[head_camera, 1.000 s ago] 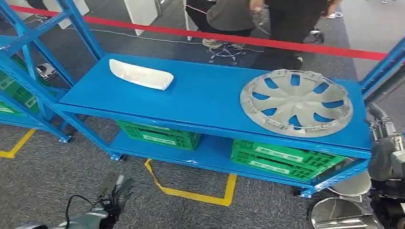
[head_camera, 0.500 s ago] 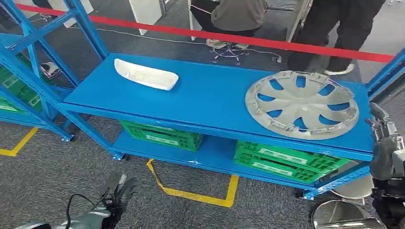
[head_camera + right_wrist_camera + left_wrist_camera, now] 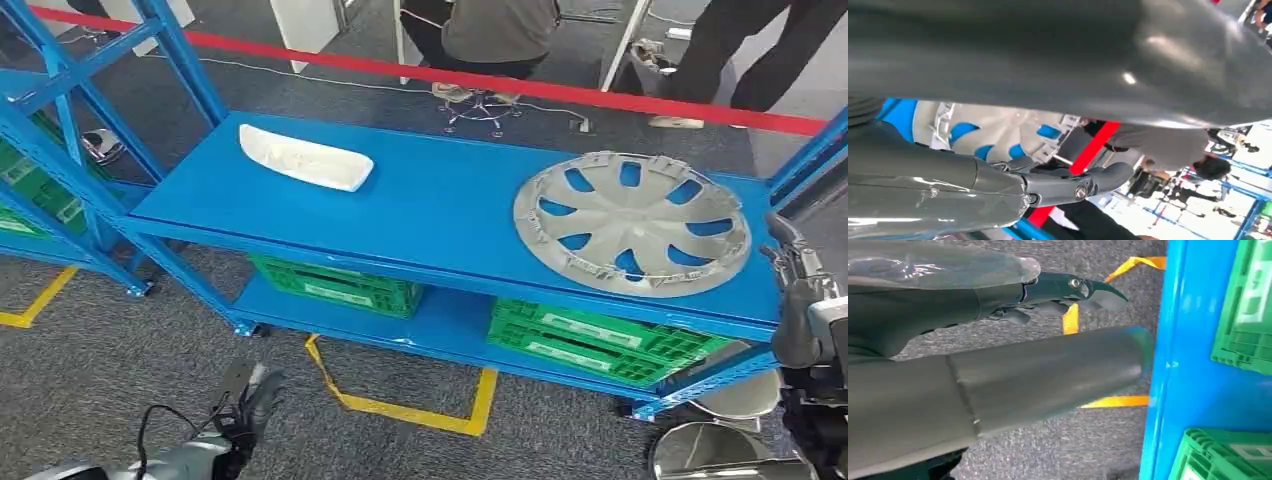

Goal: Take the parts from the cabinet and place them on the table.

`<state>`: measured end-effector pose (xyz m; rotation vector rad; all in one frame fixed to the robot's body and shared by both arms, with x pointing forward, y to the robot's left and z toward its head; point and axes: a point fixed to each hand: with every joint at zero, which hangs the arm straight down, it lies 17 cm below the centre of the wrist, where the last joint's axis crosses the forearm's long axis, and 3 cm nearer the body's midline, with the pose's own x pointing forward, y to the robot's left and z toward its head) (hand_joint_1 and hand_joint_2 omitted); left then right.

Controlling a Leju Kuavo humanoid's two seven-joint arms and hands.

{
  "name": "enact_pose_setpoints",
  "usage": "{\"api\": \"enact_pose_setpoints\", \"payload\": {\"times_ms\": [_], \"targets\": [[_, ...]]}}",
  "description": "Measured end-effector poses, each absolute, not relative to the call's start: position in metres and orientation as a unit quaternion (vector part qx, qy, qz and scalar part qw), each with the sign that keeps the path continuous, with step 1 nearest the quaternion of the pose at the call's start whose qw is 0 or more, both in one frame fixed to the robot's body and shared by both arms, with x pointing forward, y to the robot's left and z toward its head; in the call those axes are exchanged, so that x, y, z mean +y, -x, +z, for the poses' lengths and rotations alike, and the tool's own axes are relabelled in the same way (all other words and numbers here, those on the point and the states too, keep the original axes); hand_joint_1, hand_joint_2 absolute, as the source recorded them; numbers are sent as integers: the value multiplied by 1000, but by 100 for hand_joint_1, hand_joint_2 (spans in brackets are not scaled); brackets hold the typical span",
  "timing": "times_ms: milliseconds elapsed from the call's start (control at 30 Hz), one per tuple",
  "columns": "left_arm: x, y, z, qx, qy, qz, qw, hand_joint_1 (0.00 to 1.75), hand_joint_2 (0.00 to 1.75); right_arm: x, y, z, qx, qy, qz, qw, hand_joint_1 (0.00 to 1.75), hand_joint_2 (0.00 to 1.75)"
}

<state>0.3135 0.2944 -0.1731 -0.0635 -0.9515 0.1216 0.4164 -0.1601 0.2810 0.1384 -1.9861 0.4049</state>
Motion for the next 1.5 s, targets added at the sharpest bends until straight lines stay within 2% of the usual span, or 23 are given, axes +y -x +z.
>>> {"api": "enact_pose_setpoints", "payload": {"times_ms": [767, 1033, 1067, 1300, 1500], "targets": [[293, -315, -173, -458, 27, 56, 887, 0, 0, -164, -419, 261, -817, -56, 174, 547, 0, 0], [294, -315, -173, -459, 26, 58, 886, 0, 0, -175, -433, 247, -791, -16, 174, 587, 0, 0], [295, -315, -173, -459, 26, 58, 886, 0, 0, -174, -434, 245, -785, -16, 180, 593, 0, 175], [296, -315, -172, -460, 26, 61, 885, 0, 0, -177, -446, 231, -742, 23, 224, 632, 0, 175], [298, -315, -172, -460, 26, 66, 885, 0, 0, -175, -455, 219, -696, 57, 305, 648, 0, 175]]}}
